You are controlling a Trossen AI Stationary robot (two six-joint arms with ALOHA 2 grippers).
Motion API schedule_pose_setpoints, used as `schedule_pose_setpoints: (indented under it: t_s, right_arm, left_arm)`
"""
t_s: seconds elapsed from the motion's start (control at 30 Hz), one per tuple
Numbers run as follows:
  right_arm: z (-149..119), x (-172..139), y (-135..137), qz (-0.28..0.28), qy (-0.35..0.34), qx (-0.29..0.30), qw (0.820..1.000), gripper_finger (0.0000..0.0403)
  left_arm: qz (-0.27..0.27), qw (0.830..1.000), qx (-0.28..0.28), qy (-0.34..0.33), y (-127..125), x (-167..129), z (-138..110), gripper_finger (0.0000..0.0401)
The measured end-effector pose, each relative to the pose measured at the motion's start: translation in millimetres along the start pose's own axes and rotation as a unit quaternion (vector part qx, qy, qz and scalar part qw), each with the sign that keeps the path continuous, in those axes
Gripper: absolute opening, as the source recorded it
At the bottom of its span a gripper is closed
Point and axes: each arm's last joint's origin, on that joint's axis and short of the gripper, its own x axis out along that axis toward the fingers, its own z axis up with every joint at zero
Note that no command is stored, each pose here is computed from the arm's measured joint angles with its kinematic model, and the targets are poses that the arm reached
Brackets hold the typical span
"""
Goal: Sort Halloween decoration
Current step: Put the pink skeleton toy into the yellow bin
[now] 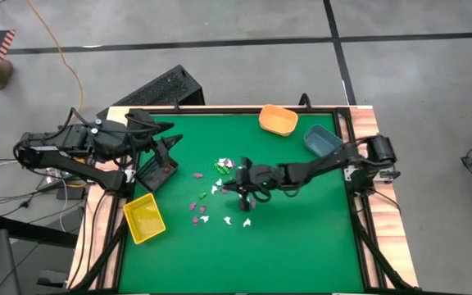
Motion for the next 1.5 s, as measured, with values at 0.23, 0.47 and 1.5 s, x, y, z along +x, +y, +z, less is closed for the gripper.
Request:
schedule_pose_setpoints:
  t_s: [0.23,0.47,1.5]
  right_arm:
    - [24,56,8,0.047,-0.023,-0.042,0.998,0.0001]
    - [43,105,13,0.142,-0.045,-0.076,0.986,0.0002]
    - [33,164,0,0.083,-0.06,-0.124,0.987,0.015]
  left_arm:
    - [-0.008,1.0,-0.011,-0.012,2,-4,3,0.0231]
    - [-0.017,0.999,-0.028,-0.03,8,-15,8,0.0231]
    - [-0.018,0.998,-0.036,-0.041,14,-22,10,0.0231]
